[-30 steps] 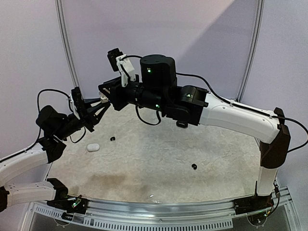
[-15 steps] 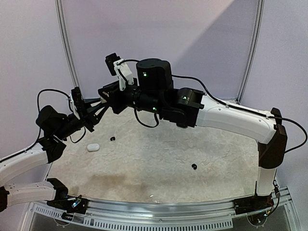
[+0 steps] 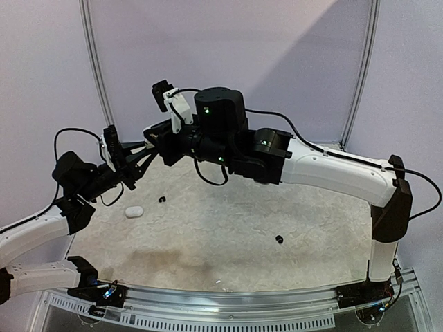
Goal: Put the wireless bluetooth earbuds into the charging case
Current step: Insert the left earbud into the left side groove of the charging case.
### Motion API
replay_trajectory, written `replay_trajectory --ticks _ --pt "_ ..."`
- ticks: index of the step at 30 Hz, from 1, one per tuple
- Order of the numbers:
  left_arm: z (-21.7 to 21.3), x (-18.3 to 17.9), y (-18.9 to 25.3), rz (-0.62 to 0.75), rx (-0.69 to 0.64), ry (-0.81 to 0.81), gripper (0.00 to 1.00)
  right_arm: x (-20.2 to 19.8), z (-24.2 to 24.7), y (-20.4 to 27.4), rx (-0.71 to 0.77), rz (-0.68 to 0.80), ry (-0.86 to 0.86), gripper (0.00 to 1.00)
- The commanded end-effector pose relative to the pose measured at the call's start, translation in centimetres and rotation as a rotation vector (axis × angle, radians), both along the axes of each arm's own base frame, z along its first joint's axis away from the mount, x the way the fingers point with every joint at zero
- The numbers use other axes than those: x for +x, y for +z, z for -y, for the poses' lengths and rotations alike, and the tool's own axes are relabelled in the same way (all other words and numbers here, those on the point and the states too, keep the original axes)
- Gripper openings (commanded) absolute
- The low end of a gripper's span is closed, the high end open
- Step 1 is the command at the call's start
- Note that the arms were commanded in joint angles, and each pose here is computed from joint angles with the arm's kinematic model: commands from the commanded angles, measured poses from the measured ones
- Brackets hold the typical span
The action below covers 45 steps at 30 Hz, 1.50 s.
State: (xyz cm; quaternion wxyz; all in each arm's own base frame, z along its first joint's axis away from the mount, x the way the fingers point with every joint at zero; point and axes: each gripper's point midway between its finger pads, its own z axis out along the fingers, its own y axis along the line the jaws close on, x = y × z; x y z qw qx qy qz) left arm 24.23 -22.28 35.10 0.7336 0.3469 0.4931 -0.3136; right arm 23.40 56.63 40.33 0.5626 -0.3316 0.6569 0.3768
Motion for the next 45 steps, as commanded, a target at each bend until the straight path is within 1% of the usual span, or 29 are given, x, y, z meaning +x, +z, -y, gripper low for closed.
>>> replay_trajectory --ticks 1,5,7,10,12,13,17,20,24,30,33,35,38,41,43,45 --pt "0.2 -0.7 1.5 0.052 -0.019 -0.013 0.0 0.1 0.1 -3.0 -0.09 -0.022 -0.016 0.0" --pt "0.3 -0.8 1.5 0.05 -0.019 -0.019 0.0 0.1 -0.2 -3.4 -0.099 -0.028 -0.003 0.0" --pt "0.3 -0.8 1.5 0.049 -0.019 -0.019 0.0 0.1 -0.3 -3.7 -0.109 -0.03 -0.002 0.1" --pt "0.3 -0.8 1.5 0.049 -0.019 -0.019 0.0 0.1 -0.2 -3.7 -0.112 -0.033 -0.007 0.3" --pt "0.3 -0.8 1.4 0.045 -0.016 -0.023 0.0 0.1 -0.1 -3.4 -0.105 -0.031 -0.008 0.39" --pt "0.4 -0.8 1.2 0.039 -0.012 -0.026 0.0 0.1 0.0 -3.2 -0.102 -0.028 -0.01 0.4" --pt "0.6 -0.7 0.3 0.001 0.003 -0.041 0.0 0.2 0.1 -2.3 -0.093 -0.012 -0.015 0.41" --pt "0.8 -0.9 -0.3 -0.056 -0.009 -0.067 0.0 0.4 0.3 -1.9 -0.095 0.001 -0.034 0.41" --pt "1.0 -1.3 -0.3 -0.088 -0.019 -0.096 0.0 1.1 0.8 -2.0 -0.112 0.006 -0.068 0.42" --pt "1.0 -0.3 -0.8 -0.23 -0.08 -0.097 0.0 1.4 0.9 -2.1 -0.14 0.009 -0.083 0.46" --pt "0.8 -0.2 -0.4 -0.241 -0.098 -0.092 0.0 1.4 0.8 -3.0 -0.165 -0.004 -0.078 0.47" --pt "0.8 -0.1 -0.6 -0.243 -0.092 -0.089 0.0 1.1 0.7 -2.4 -0.152 -0.004 -0.063 0.48" --pt "0.9 0.2 -2.2 -0.279 -0.059 -0.071 0.0 -0.1 0.5 -0.1 -0.116 0.01 0.008 0.49" --pt "0.3 1.4 -4.2 -0.299 0.002 0.0 0.0 -2.9 0.2 3.1 -0.066 0.031 0.169 0.5" --pt "0.1 1.7 -5.5 -0.265 0.088 0.029 0.0 -4.5 0.4 4.3 -0.041 0.027 0.261 0.53" --pt "0.4 1.1 -6.6 -0.146 0.219 0.023 0.0 -5.2 1.2 5.1 -0.013 0.003 0.323 0.55"
